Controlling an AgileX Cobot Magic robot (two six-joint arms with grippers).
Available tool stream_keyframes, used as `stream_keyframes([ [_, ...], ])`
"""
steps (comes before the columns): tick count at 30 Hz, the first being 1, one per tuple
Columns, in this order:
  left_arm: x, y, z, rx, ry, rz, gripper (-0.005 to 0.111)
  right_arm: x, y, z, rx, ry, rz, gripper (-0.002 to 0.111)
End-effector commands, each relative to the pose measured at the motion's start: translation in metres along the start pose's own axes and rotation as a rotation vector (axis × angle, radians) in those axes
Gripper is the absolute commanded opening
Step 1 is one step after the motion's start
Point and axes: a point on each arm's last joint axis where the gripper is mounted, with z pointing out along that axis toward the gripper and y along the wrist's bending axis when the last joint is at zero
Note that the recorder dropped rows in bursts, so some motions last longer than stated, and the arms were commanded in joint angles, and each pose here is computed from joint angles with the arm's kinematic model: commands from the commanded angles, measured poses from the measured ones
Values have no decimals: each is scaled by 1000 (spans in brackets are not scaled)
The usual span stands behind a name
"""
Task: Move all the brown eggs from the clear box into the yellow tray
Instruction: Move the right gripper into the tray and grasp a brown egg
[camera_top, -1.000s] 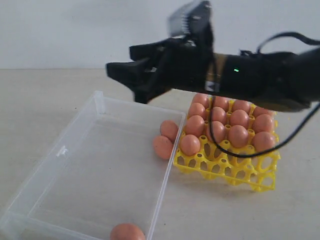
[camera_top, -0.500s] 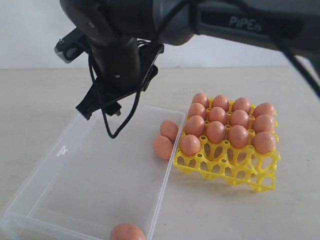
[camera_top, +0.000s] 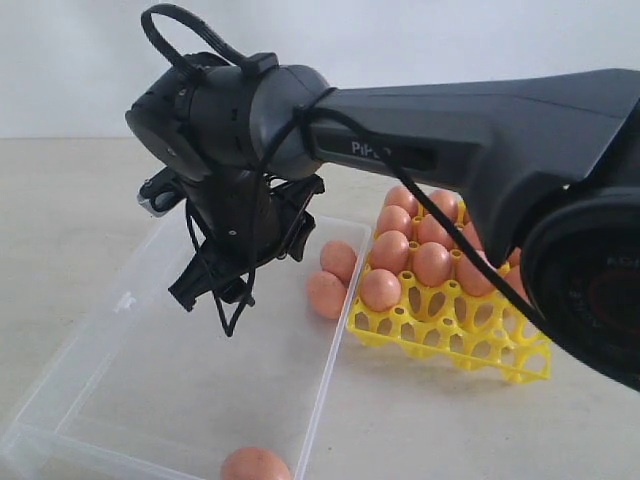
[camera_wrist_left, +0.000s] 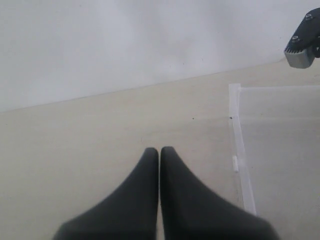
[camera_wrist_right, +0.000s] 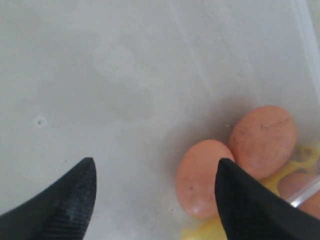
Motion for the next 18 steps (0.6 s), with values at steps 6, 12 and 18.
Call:
stream_keyframes([
  [6, 0, 0, 0, 4, -4, -10, 1, 3, -2, 3, 14, 18, 18, 65],
  [12, 0, 0, 0, 4, -4, -10, 1, 24, -5, 17, 75, 95, -47, 65],
  [18, 0, 0, 0, 4, -4, -10, 1, 29, -15, 31, 213, 111, -68, 65],
])
